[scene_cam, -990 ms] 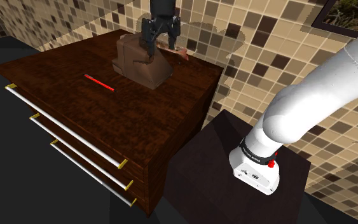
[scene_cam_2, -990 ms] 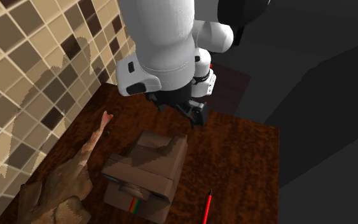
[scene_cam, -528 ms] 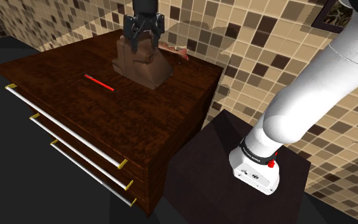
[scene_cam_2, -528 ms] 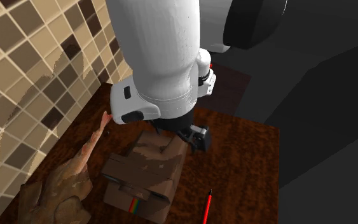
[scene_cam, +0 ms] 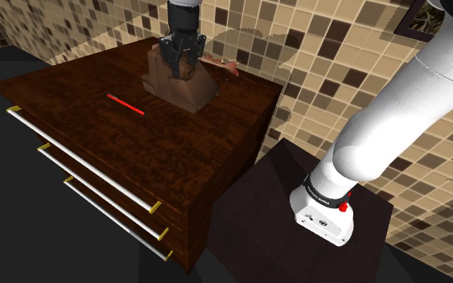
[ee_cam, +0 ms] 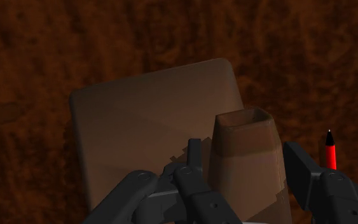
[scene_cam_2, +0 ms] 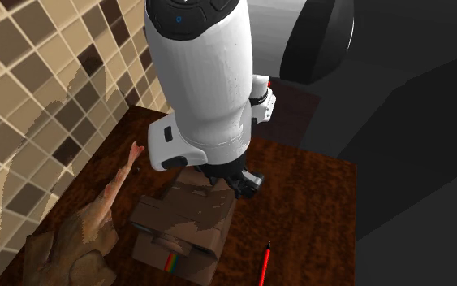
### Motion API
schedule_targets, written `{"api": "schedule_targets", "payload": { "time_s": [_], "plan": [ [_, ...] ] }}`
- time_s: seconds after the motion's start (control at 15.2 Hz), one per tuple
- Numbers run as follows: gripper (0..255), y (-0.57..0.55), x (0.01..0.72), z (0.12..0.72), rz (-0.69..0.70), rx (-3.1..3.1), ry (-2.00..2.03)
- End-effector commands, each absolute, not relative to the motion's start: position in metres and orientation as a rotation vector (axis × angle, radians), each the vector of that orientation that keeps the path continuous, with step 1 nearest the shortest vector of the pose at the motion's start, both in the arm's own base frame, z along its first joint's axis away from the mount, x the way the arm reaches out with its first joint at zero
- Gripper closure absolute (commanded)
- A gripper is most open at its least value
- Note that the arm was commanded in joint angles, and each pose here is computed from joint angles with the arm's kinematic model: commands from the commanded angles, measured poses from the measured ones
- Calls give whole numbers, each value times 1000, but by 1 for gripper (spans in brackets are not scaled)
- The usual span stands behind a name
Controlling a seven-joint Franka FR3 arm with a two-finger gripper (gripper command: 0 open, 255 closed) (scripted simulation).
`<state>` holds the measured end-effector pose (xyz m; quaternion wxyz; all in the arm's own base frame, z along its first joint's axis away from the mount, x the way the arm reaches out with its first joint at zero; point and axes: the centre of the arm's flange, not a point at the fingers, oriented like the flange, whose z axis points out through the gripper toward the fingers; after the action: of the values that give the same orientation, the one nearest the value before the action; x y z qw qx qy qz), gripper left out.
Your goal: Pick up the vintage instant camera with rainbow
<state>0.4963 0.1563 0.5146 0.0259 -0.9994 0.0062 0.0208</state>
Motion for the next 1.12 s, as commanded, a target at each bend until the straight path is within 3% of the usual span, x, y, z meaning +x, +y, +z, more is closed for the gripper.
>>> {"api": "schedule_targets", "payload": {
  "time_s": [0.0, 0.46, 1.06],
  "plan": [
    [255, 157, 496, 514, 65, -3089, 19],
    [255, 156, 496, 514, 65, -3089, 19],
    [255, 156, 496, 561, 65, -3089, 19]
  ]
}}
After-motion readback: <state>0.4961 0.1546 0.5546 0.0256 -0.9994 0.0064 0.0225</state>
